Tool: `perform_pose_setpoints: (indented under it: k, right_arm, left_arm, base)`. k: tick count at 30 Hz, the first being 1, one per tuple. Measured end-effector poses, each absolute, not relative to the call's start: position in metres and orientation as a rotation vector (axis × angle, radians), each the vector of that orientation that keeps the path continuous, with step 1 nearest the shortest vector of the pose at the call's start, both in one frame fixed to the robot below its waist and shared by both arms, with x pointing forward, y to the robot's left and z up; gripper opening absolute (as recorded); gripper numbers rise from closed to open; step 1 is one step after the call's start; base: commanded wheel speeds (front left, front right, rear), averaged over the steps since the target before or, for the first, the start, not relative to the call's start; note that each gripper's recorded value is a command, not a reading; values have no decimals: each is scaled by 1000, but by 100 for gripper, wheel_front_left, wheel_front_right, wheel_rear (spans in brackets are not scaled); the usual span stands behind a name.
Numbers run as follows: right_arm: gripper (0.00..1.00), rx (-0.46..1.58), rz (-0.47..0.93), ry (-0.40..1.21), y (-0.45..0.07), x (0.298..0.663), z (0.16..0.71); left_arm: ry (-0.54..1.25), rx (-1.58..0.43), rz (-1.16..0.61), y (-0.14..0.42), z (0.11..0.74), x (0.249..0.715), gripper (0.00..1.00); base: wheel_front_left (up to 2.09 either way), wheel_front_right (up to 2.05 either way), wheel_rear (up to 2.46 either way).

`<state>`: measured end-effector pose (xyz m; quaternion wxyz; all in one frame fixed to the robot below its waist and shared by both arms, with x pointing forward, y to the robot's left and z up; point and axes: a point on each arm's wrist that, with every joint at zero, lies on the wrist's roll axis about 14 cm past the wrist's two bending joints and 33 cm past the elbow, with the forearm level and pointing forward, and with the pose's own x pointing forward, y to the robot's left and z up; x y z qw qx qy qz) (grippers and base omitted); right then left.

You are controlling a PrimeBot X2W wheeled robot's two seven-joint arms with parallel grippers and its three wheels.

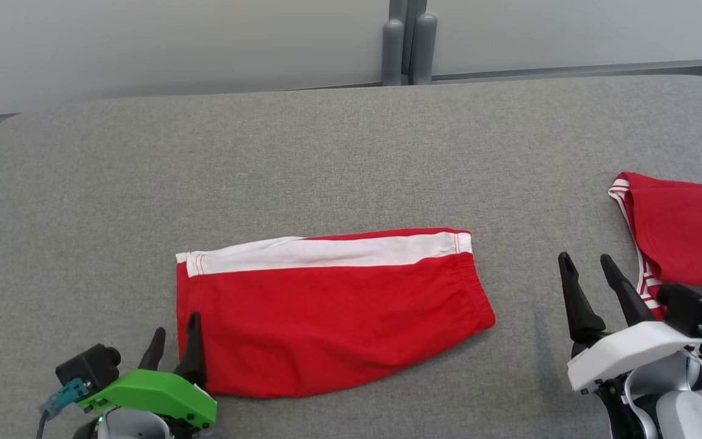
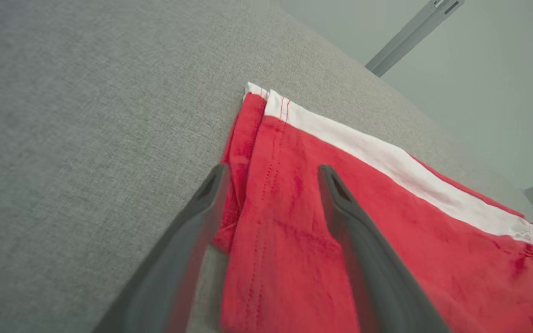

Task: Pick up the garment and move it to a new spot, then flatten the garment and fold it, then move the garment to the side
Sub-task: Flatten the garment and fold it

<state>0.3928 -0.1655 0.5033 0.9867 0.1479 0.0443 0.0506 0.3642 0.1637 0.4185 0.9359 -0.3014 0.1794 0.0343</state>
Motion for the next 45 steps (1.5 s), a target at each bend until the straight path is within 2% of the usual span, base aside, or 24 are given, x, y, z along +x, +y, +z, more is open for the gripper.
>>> perform_pose_setpoints:
  k: [5,12,19,30,31,32,33,34,35,45]
  right_arm:
    - [100,347,101,116,-164,388,497]
    - [100,428,169,266,-137,377,468]
    - [100,463,267,424,-102,376,445]
    - [100,616,291,559,-74,386,410]
    - [98,628,294,561,-71,388,410]
    - [54,634,295,560,-69,391,409]
    - [36,636,296,562,-67,393,408]
    - [24,635,298,560,-66,396,407]
    - [0,634,301,560,-64,397,407]
    - [0,612,259,471,-83,413,424]
  left_arm:
    - [260,-500,66,179,439,368,100]
    - [157,-413,39,179,466,369,100]
    - [125,-427,43,174,476,361,100]
    - [115,-437,136,198,472,349,100]
    - [117,-436,142,200,471,348,100]
    - [119,-437,148,201,470,347,100]
    - [120,-437,152,202,470,347,100]
    - [121,-437,156,203,469,347,100]
    - [122,-434,159,204,468,347,100]
    - [122,-429,129,195,469,354,100]
  base:
    - [0,0,0]
    - [0,0,0]
    - [0,0,0]
    - [0,0,0]
    - [0,0,0]
    - [0,0,0]
    - [0,0,0]
    - [0,0,0]
    - [0,0,0]
    - [0,0,0]
